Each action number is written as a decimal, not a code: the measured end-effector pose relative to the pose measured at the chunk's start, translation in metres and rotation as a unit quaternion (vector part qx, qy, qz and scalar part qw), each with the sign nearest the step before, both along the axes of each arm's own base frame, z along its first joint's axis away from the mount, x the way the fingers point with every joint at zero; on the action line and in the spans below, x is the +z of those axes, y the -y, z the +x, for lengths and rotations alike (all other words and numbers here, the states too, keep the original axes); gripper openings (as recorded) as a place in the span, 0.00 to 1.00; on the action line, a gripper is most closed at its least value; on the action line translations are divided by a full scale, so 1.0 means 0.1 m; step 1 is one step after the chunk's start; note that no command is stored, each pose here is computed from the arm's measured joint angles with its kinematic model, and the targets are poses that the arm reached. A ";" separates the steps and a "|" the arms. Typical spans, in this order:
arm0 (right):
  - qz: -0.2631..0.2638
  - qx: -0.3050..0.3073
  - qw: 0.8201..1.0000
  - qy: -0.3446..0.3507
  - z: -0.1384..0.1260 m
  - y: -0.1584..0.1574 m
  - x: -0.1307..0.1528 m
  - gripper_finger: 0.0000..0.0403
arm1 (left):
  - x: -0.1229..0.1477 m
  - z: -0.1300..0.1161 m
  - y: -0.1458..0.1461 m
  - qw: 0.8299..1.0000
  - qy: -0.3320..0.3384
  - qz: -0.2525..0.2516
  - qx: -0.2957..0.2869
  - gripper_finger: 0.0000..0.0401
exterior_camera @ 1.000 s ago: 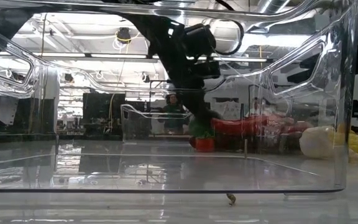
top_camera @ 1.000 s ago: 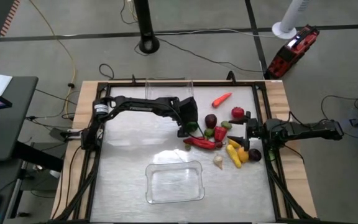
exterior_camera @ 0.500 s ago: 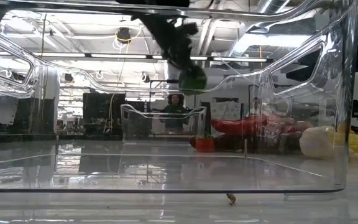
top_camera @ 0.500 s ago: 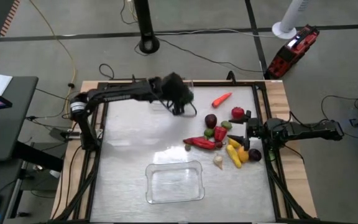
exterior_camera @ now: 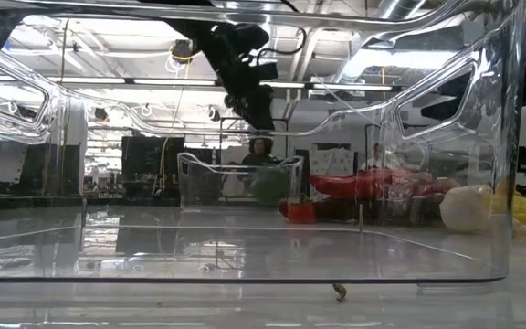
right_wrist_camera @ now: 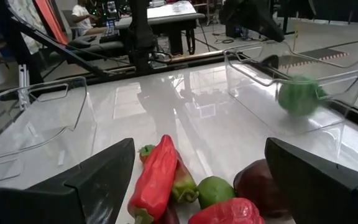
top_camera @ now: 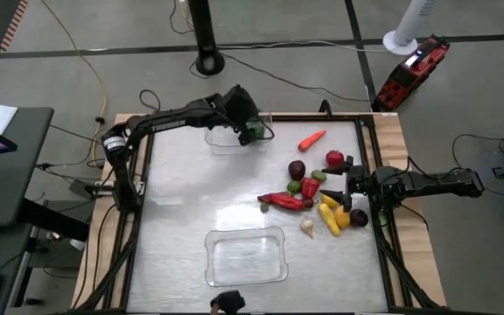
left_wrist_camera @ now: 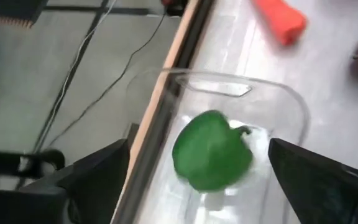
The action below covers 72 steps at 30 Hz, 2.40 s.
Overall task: Sort produce into baskets
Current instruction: Put the green bell pepper into the top transparent bin, then put the top red pepper into the top transparent bin
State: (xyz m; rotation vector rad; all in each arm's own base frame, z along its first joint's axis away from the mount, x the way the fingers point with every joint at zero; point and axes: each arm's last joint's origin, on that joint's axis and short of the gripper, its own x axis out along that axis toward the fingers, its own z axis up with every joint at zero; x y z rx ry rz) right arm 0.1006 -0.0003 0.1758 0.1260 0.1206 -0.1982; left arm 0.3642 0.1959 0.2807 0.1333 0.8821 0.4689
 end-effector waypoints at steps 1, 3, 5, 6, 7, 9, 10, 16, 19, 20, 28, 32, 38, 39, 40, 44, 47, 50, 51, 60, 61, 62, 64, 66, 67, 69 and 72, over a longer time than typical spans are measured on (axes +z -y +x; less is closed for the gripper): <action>0.001 0.000 1.000 0.000 0.00 0.00 0.00 0.96 | 0.01 0.02 0.04 1.000 -0.002 0.000 -0.012 0.94; 0.004 -0.001 1.000 -0.001 0.00 0.00 0.00 0.96 | 0.02 0.09 0.18 0.999 0.001 -0.009 -0.046 0.94; 0.004 -0.001 1.000 -0.004 0.00 0.00 -0.01 0.96 | 0.01 0.20 0.39 0.995 0.013 -0.027 -0.096 0.94; 0.004 -0.001 1.000 -0.004 0.00 0.00 -0.01 0.96 | 0.01 0.26 0.53 0.992 0.016 -0.033 -0.124 0.93; 0.004 -0.001 1.000 -0.004 0.00 0.00 -0.01 0.96 | -0.01 0.32 0.67 0.988 0.014 -0.035 -0.147 0.93; 0.006 -0.002 1.000 -0.003 0.00 0.00 -0.01 0.96 | -0.05 0.42 0.93 0.982 0.008 -0.031 -0.188 0.91; 0.008 -0.002 1.000 -0.003 0.00 0.00 -0.01 0.96 | -0.06 0.48 1.05 0.978 0.014 -0.027 -0.204 0.91; 0.009 -0.002 1.000 -0.001 0.00 0.00 -0.01 0.96 | -0.16 0.64 1.47 0.967 0.035 -0.055 -0.246 0.86; 0.009 -0.003 1.000 -0.002 0.00 0.00 -0.01 0.96 | -0.34 0.72 1.50 0.967 0.034 -0.105 -0.230 0.84; 0.009 -0.003 1.000 -0.003 0.00 0.00 -0.01 0.96 | -0.41 0.74 1.50 0.967 0.029 -0.119 -0.224 0.83; 0.005 -0.002 1.000 -0.008 0.00 0.00 -0.02 0.96 | -0.79 0.84 1.46 0.950 0.001 -0.190 -0.248 0.78; 0.004 -0.002 1.000 -0.008 0.00 0.00 -0.02 0.96 | -0.84 0.85 1.46 0.947 -0.004 -0.195 -0.254 0.77; 0.003 -0.002 1.000 -0.009 0.00 0.00 -0.02 0.96 | -0.84 0.84 1.47 0.945 -0.008 -0.185 -0.270 0.74; 0.003 -0.002 1.000 -0.009 0.00 0.00 -0.02 0.96 | -0.84 0.84 1.47 0.945 -0.009 -0.186 -0.270 0.74; 0.003 -0.002 1.000 -0.009 0.00 0.00 -0.02 0.96 | -0.85 0.84 1.47 0.945 -0.012 -0.186 -0.270 0.73; 0.011 -0.003 1.000 -0.008 0.00 0.00 -0.02 0.96 | -1.02 0.87 1.50 0.943 -0.035 -0.193 -0.269 0.71; 0.012 -0.004 1.000 -0.010 0.00 0.00 -0.02 0.96 | -1.08 0.87 1.54 0.943 -0.050 -0.181 -0.276 0.69; 0.012 -0.004 1.000 -0.013 0.00 0.00 -0.03 0.96 | -1.14 0.91 1.56 0.949 -0.056 -0.151 -0.272 0.66; 0.012 -0.004 1.000 -0.014 0.00 0.00 -0.03 0.96 | -1.16 0.90 1.57 0.949 -0.066 -0.149 -0.270 0.65; 0.011 -0.007 1.000 -0.017 0.00 0.00 -0.03 0.96 | -1.15 0.91 1.58 0.951 -0.065 -0.135 -0.271 0.45; 0.009 -0.007 1.000 -0.016 0.00 0.00 -0.03 0.96 | -1.15 0.91 1.58 0.951 -0.065 -0.135 -0.271 0.41; 0.007 -0.007 1.000 -0.017 0.00 0.00 -0.03 0.96 | -1.15 0.90 1.58 0.951 -0.066 -0.134 -0.270 0.38; 0.003 -0.007 1.000 -0.017 0.00 0.00 -0.03 0.96 | -1.15 0.90 1.57 0.953 -0.069 -0.128 -0.266 0.31; 0.003 -0.007 1.000 -0.017 0.00 0.00 -0.03 0.96 | -1.15 0.90 1.57 0.953 -0.071 -0.119 -0.268 0.23; 0.003 -0.007 1.000 -0.017 0.00 0.00 -0.03 0.96 | -1.15 0.90 1.56 0.953 -0.073 -0.114 -0.269 0.20; 0.003 -0.007 1.000 -0.018 0.00 0.00 -0.03 0.96 | -1.13 0.91 1.56 0.953 -0.075 -0.112 -0.271 0.14; 0.003 -0.007 1.000 -0.018 0.00 0.00 -0.03 0.96 | -1.07 0.92 1.55 0.952 -0.077 -0.109 -0.274 0.09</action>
